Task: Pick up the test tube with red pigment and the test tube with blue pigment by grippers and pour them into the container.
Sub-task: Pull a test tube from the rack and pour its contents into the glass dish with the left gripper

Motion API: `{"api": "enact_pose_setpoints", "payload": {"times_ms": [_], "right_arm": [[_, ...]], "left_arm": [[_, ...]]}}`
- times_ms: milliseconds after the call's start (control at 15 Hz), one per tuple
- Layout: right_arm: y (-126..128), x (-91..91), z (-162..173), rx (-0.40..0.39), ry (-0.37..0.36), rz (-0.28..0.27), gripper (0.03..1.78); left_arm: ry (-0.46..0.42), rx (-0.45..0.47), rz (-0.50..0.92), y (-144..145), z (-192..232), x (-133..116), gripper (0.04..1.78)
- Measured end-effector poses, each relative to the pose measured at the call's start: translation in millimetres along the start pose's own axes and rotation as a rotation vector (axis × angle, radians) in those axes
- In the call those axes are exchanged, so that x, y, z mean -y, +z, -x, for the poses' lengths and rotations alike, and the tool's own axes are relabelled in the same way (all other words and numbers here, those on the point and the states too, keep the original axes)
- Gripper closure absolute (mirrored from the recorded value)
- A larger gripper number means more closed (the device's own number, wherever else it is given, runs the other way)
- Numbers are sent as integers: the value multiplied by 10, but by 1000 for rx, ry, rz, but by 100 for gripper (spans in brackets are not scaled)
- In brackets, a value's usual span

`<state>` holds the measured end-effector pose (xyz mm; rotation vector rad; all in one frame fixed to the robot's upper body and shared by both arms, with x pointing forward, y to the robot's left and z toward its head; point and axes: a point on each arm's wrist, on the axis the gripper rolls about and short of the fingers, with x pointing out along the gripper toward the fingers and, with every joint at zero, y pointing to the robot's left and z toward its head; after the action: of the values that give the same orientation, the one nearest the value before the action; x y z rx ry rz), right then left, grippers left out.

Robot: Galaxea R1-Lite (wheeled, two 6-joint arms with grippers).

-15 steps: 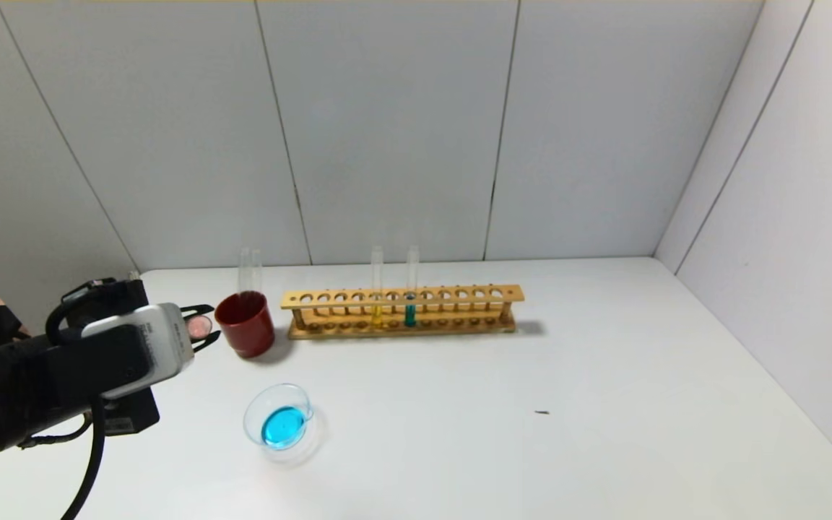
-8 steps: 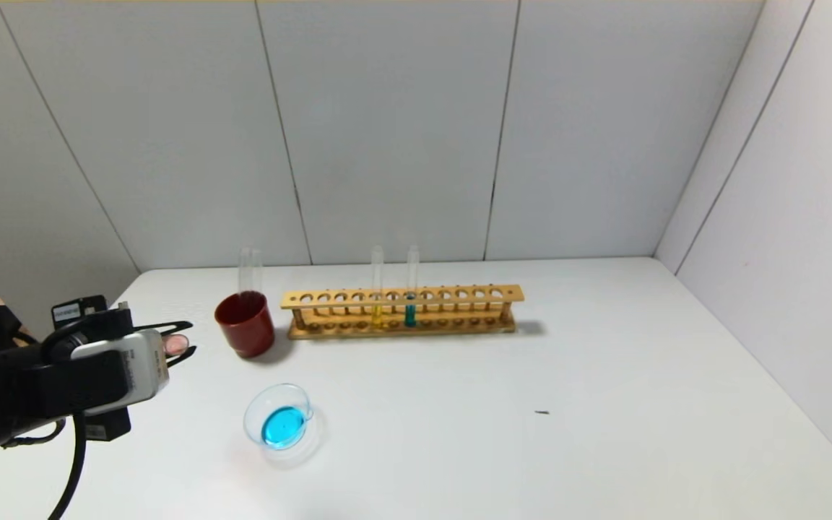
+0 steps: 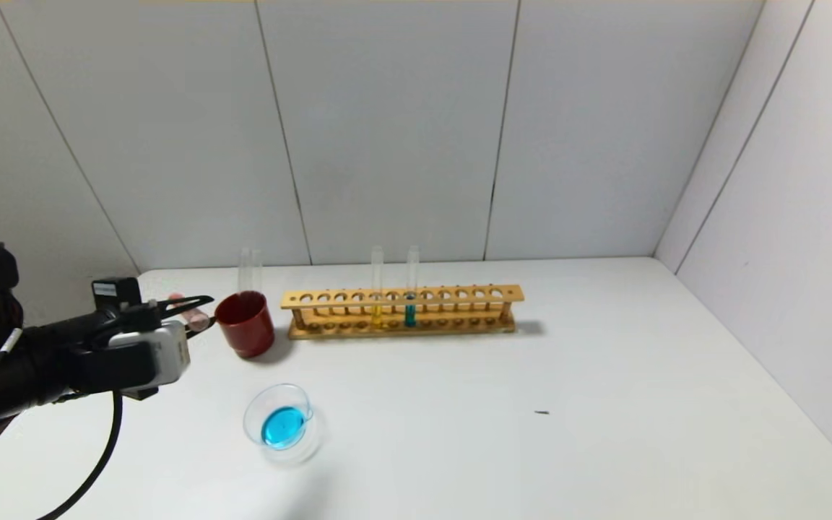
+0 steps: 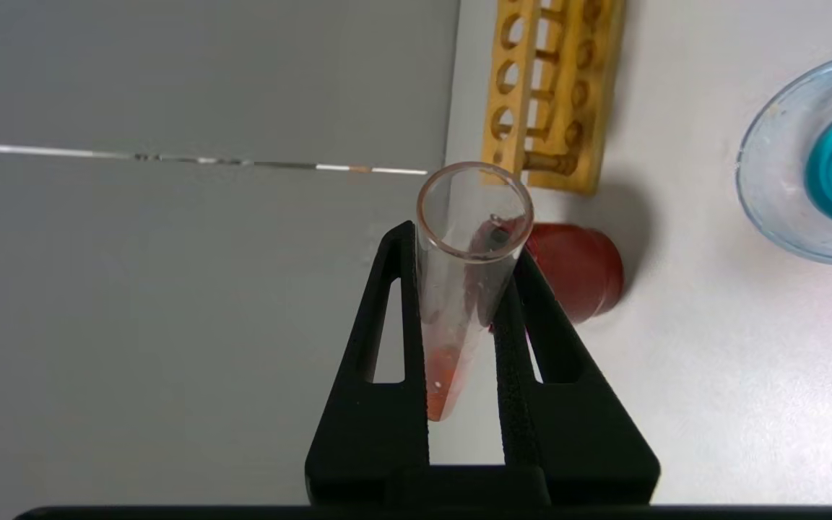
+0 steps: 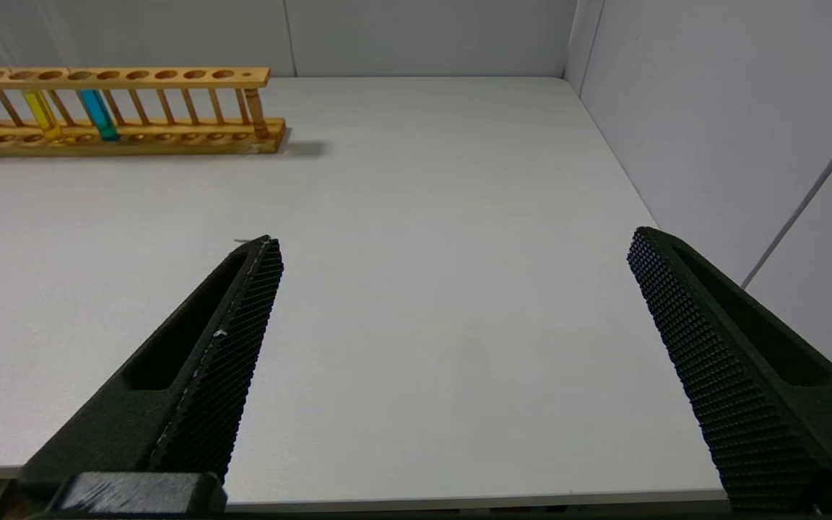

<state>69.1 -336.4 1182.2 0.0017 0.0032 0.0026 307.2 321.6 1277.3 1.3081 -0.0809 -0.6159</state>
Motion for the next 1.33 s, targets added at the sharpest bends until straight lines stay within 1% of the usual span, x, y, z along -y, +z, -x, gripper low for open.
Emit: {"api": "enact_pose_setpoints", "payload": {"times_ms": [133, 267, 400, 667, 800, 933, 1133, 1333], "right_arm": [[0, 0, 0, 0, 0, 0, 6], [0, 0, 0, 0, 0, 0, 6], [0, 0, 0, 0, 0, 0, 6], [0, 0, 0, 0, 0, 0, 6], [0, 0, 0, 0, 0, 0, 6], [0, 0, 0, 0, 0, 0, 6], [0, 0, 0, 0, 0, 0, 6], [0, 0, 0, 0, 0, 0, 6]], "left_arm": [[-28, -1, -30, -24, -27, 72, 151], [-45, 8, -98, -29, -37, 114, 151], [-62, 6, -118, -31, -41, 164, 151], [-92, 11, -208, -58, -89, 224, 151], [-87, 14, -235, -79, -133, 223, 151], [-63, 19, -275, -109, -195, 211, 151], [-24, 64, -362, -148, -334, 206, 151], [-46, 80, -362, -151, -435, 261, 151]]}}
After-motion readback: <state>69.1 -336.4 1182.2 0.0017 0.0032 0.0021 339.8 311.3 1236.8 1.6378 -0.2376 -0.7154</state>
